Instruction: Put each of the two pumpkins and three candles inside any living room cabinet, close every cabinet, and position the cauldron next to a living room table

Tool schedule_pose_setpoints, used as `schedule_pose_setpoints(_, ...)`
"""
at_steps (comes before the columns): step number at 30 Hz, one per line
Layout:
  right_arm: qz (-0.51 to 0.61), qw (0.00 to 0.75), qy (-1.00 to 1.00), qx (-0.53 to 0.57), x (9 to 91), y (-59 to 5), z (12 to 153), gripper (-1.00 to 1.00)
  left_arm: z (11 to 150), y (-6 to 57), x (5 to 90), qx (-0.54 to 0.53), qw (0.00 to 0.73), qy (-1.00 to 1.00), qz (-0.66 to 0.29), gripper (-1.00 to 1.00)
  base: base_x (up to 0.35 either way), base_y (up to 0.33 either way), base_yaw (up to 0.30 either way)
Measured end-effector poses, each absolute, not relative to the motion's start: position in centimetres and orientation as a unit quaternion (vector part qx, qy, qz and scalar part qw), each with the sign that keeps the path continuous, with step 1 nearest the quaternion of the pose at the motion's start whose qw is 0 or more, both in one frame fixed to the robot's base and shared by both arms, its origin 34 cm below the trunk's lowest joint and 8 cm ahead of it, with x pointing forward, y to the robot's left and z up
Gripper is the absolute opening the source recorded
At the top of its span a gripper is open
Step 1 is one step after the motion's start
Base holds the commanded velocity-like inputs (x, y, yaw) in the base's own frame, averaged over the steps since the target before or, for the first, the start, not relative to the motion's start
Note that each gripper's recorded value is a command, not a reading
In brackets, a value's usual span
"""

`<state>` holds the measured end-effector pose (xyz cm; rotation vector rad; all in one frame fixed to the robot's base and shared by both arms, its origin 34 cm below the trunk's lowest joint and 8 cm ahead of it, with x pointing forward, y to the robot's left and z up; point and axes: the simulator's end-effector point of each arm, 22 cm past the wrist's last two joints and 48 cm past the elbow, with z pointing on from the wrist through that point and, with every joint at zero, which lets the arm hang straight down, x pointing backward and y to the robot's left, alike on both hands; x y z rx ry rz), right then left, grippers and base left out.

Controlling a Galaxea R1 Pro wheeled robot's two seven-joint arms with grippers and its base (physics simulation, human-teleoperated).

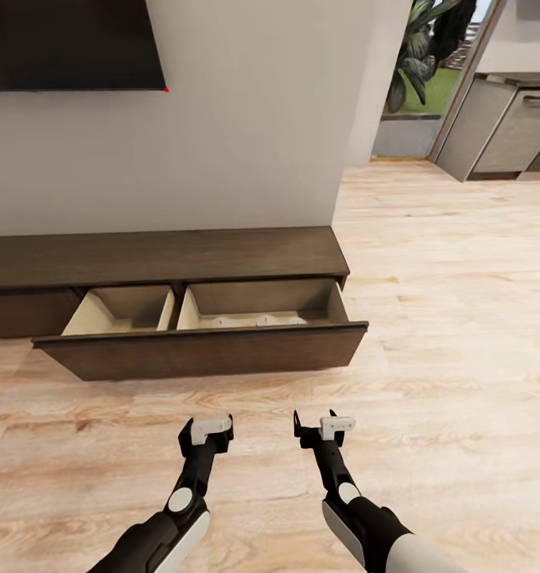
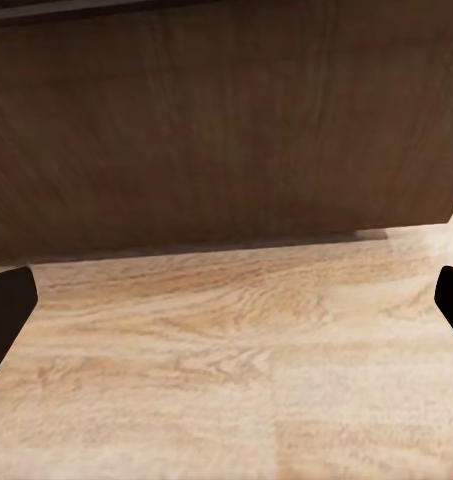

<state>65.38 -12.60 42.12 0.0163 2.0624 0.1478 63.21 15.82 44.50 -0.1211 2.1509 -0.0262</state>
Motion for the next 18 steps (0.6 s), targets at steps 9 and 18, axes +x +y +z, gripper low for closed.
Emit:
schedule_pose_setpoints(9,0.06,0.512,0.857,0.01,65.1,-12.6,40.3,1.0,42.6,15.7,62.7,-0.04,0.475,0.879,-0.012,1.0,0.0,0.0,0.0)
schedule_pose_setpoints(18,0.057,0.515,0.855,0.024,65.4,-13.1,39.8,1.0,42.4,15.0,62.9,-0.018,0.487,0.873,-0.011,1.0,0.0,0.0,0.0)
